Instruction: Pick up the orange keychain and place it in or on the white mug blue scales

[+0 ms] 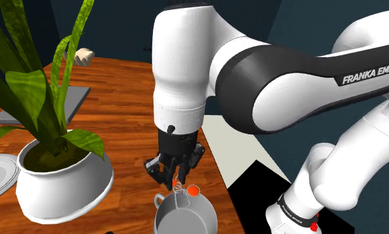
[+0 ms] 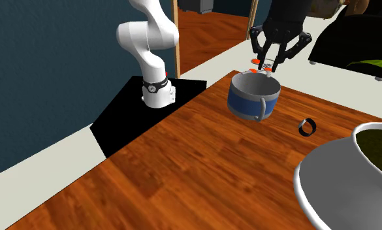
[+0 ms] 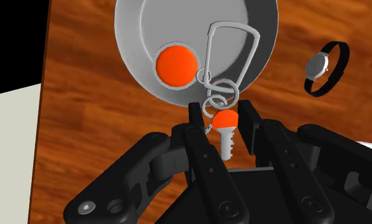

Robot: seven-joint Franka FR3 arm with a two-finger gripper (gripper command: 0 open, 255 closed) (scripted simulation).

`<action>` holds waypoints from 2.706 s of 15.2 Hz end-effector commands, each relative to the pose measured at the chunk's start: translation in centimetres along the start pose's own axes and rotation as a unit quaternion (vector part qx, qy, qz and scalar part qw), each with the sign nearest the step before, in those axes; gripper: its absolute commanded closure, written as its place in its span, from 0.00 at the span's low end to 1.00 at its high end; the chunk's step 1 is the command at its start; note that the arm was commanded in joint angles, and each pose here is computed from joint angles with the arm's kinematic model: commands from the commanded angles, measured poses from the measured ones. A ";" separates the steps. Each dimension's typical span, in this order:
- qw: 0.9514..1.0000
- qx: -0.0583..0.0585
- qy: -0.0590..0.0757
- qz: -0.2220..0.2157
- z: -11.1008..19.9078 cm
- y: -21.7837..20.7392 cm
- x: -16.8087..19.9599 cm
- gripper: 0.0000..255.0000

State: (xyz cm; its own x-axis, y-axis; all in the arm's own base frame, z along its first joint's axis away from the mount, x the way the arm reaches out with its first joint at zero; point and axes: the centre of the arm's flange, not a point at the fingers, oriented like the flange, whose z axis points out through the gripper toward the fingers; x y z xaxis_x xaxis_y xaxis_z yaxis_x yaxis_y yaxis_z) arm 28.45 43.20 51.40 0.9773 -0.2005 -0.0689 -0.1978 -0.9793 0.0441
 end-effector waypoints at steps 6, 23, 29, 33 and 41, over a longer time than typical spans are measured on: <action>1.000 0.000 0.000 0.000 1.9 -1.0 -3.5 1.00; 1.000 0.000 0.000 0.000 7.8 -1.2 -3.1 1.00; 1.000 0.000 0.000 0.000 7.8 -1.2 -3.1 0.00; 1.000 0.000 0.000 0.000 5.1 -1.2 -3.1 0.00; 1.000 0.000 0.000 0.000 2.8 -1.2 -3.0 0.00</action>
State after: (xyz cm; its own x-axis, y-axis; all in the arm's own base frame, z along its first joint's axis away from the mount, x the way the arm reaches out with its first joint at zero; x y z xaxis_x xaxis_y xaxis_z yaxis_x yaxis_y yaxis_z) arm 25.50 44.92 48.76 0.9771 -0.2013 -0.0691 -0.1986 -0.9791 0.0441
